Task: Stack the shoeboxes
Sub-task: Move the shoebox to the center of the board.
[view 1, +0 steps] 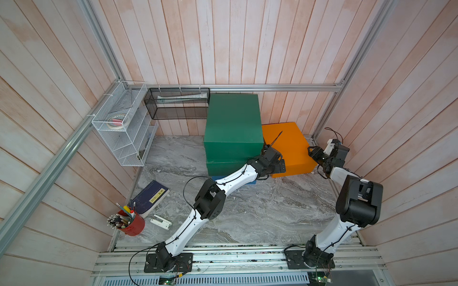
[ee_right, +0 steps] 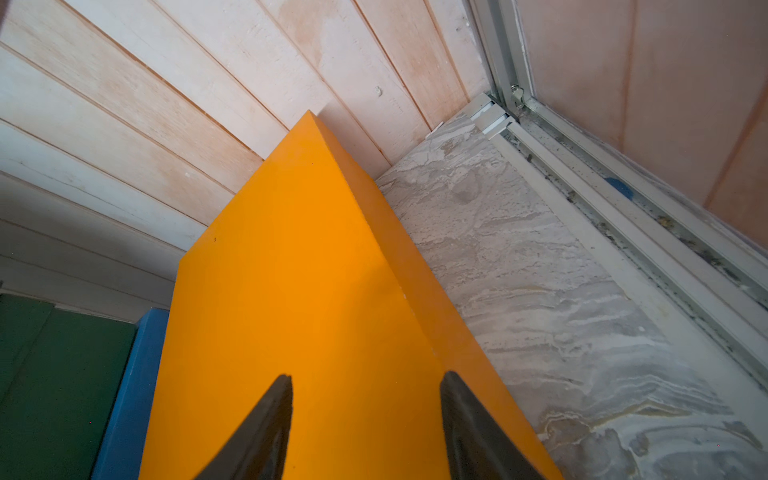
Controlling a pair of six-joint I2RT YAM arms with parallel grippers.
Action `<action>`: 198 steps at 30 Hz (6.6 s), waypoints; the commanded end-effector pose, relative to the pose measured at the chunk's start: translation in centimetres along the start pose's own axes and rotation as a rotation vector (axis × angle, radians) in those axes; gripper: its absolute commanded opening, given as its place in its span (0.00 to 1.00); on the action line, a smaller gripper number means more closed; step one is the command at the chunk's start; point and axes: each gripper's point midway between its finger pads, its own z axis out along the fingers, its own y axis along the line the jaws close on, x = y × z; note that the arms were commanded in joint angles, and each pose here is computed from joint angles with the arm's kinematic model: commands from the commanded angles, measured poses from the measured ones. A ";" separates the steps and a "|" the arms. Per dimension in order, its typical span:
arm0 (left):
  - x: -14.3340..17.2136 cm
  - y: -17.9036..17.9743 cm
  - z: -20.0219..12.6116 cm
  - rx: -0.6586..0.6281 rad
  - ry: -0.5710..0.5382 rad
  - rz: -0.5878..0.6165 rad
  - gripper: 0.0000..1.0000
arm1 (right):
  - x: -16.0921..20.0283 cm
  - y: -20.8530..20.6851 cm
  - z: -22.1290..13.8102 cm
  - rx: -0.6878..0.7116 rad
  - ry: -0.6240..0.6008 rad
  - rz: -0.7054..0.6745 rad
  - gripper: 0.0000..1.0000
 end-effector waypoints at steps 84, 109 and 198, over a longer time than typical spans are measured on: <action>7.4 -5.6 -9.8 0.148 0.118 0.019 1.00 | 5.6 -3.8 -14.3 0.160 0.051 0.218 0.74; 0.7 -0.7 -5.0 -0.024 0.053 0.006 1.00 | 0.4 -4.1 -7.9 0.024 -0.019 0.156 0.69; 4.0 -0.8 -1.5 0.064 0.182 -0.046 1.00 | 12.2 -2.5 -5.2 -0.069 0.228 0.150 0.73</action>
